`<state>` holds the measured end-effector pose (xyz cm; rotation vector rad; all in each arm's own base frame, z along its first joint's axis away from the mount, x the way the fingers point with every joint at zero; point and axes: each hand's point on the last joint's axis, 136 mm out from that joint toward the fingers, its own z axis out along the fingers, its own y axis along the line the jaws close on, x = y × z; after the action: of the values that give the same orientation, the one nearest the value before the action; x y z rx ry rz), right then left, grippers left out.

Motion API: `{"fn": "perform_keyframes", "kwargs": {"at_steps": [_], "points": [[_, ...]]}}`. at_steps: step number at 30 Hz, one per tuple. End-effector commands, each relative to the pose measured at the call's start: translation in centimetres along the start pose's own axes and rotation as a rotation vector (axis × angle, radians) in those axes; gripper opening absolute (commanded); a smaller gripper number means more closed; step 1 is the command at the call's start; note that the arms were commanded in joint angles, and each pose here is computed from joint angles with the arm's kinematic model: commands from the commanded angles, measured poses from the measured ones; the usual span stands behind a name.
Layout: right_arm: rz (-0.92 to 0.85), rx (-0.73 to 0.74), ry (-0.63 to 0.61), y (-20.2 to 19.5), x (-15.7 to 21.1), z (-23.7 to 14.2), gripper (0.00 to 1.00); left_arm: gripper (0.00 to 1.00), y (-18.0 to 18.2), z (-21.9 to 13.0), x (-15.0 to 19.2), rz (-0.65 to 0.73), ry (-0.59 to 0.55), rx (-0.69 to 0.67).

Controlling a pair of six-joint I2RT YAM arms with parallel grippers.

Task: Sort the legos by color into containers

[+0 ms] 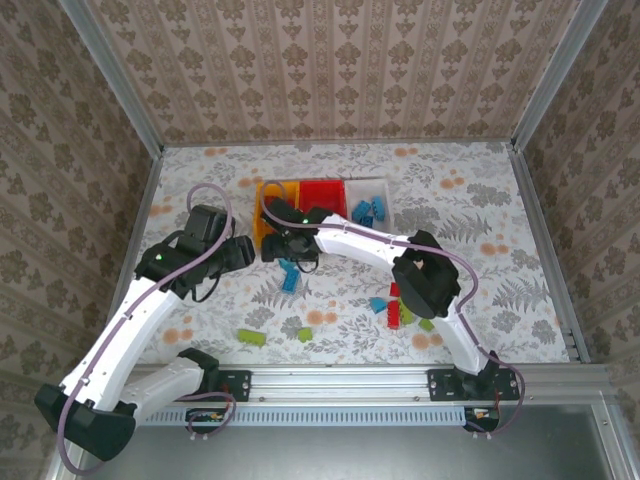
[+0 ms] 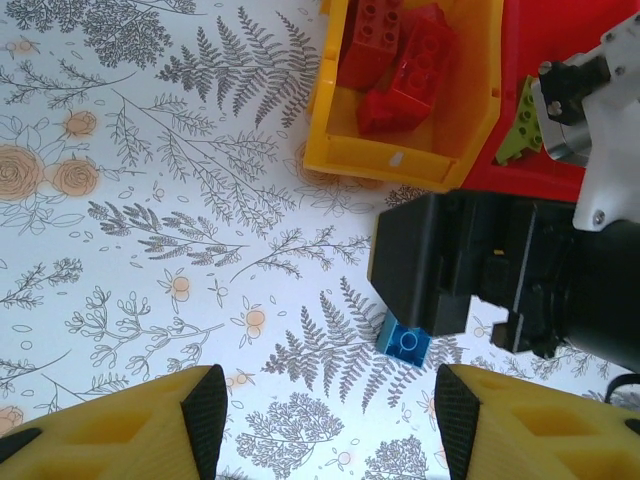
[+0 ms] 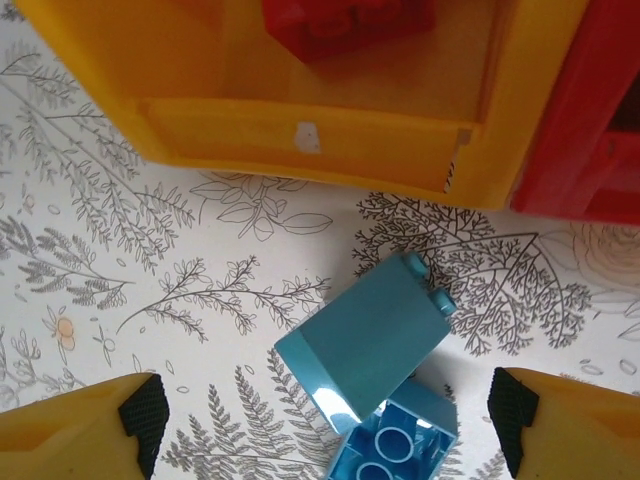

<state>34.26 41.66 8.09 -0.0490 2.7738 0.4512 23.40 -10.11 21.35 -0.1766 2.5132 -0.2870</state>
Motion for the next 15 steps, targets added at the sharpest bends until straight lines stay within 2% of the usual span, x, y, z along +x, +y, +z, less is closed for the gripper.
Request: {"fn": "perform_keyframes", "kwargs": {"at_steps": [1, 6, 15], "points": [[0.14, 0.099, 0.022, -1.0, 1.0, 0.5, 0.86, 0.59, 0.5, -0.4, 0.7, 0.01, 0.01, -0.007], [0.2, 0.174, 0.044, -1.6, 1.1, 1.3, 0.84, 0.59, 0.4, -0.9, 0.8, 0.026, 0.007, 0.007], [0.246, 0.198, 0.023, -1.6, 0.4, 3.2, 0.73, 0.59, 0.7, -1.6, 1.2, 0.032, 0.002, 0.02]]}}
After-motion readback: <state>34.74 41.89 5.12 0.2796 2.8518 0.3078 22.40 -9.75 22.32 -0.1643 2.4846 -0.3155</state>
